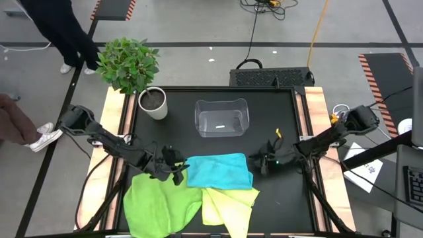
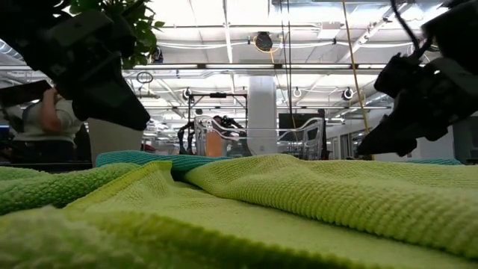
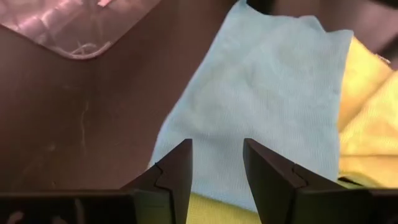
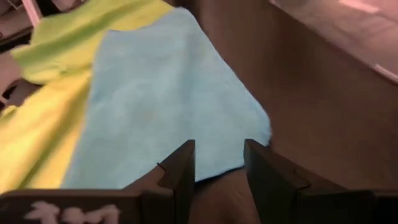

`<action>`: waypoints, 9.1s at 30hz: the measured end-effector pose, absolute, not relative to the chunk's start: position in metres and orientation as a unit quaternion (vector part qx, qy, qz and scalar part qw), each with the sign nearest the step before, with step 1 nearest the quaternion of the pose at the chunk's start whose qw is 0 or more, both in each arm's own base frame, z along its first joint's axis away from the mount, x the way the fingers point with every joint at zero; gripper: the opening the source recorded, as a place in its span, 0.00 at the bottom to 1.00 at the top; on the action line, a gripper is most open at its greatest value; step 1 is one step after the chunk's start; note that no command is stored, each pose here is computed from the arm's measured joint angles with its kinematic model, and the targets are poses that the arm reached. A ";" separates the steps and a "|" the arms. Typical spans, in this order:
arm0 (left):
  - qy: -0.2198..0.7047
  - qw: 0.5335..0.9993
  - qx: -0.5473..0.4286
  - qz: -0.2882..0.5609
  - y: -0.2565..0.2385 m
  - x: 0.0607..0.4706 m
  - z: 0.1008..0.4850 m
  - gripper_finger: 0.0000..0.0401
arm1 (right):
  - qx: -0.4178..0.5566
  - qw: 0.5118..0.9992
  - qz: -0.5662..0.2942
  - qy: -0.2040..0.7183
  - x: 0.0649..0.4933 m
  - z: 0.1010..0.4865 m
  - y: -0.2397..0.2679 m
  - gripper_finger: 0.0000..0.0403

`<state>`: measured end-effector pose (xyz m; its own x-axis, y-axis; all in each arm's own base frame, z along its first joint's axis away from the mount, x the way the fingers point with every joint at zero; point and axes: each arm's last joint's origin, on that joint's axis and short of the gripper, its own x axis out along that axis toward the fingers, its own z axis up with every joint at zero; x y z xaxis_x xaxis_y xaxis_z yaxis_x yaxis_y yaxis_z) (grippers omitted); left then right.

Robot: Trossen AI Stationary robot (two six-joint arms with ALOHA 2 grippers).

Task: Fold microfiber towels
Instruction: Fold the blue towel

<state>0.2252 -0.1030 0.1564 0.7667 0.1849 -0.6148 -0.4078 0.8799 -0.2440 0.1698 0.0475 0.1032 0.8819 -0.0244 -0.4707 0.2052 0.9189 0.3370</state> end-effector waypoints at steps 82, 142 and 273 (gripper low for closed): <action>0.317 0.928 -0.144 0.133 -0.114 0.219 0.154 0.36 | 0.179 0.907 -0.027 0.381 0.206 0.098 0.020 0.19; 0.323 0.908 -0.152 0.222 -0.089 0.243 0.121 0.72 | 0.120 0.950 0.019 0.286 0.202 0.138 0.020 0.00; 0.310 0.941 -0.130 0.046 -0.039 0.280 0.125 0.01 | 0.144 0.950 0.135 0.242 0.172 0.179 0.033 0.00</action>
<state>0.2805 -0.0391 0.1247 0.8038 0.0070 -0.5949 -0.1680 0.9619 -0.2157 0.1719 0.0331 0.1788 0.8468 0.3259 -0.4205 -0.1864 0.9221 0.3392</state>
